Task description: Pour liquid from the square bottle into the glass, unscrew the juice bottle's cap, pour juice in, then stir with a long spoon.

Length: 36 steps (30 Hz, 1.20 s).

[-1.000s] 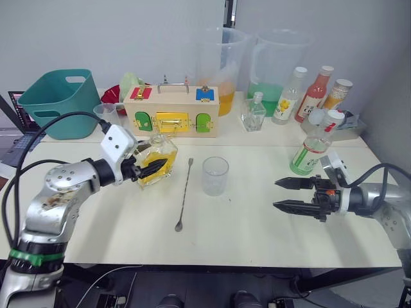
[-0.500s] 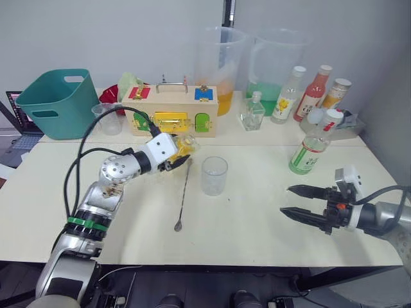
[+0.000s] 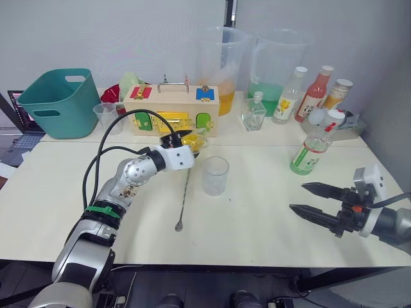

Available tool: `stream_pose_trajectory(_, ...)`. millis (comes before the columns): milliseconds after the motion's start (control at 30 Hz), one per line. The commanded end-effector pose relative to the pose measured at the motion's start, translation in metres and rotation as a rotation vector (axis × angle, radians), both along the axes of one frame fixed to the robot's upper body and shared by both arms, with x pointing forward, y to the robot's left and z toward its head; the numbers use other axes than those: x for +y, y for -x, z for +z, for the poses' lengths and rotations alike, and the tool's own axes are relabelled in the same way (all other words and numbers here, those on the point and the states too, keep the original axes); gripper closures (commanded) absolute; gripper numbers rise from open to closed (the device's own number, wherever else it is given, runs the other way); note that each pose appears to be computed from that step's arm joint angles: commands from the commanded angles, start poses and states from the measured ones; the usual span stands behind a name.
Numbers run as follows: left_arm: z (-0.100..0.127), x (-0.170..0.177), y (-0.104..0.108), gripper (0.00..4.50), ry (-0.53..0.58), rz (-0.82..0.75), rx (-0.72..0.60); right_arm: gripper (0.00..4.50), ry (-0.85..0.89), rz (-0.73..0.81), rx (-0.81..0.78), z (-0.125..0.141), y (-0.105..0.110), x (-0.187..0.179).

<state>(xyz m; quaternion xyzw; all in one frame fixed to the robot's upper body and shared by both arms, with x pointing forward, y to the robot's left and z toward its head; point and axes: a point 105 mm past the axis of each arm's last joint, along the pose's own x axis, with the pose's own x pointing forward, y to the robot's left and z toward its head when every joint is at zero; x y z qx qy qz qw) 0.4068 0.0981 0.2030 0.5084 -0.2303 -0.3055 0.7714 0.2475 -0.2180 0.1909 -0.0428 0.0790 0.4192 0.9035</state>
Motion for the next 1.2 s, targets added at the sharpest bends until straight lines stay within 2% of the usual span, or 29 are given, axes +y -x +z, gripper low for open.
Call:
stream_pose_trajectory(33, 0.049, -0.013, 0.005, 1.67, 0.045, -0.042, -0.205, 0.04, 0.018, -0.009, -0.058, 0.013, 0.001, 0.0)
stream_pose_trajectory(433, 0.057, -0.024, 0.004, 1.67, -0.071, -0.017, -0.461, 0.04, 0.001, 0.002, -0.072, 0.018, -0.004, 0.012)
stream_pose_trajectory(767, 0.043, -0.03, 0.005, 1.67, -0.134, -0.046, -0.49, 0.04, 0.005, -0.001, -0.069, 0.019, -0.007, 0.011)
stream_pose_trajectory(967, 0.041, -0.032, 0.01, 1.67, -0.21, -0.072, -0.566, 0.04, -0.018, 0.002, -0.061, 0.019, -0.008, 0.014)
stream_pose_trajectory(1200, 0.038, -0.025, 0.007, 1.67, -0.244, -0.036, -0.614, 0.04, -0.041, 0.012, -0.053, 0.016, -0.009, 0.021)
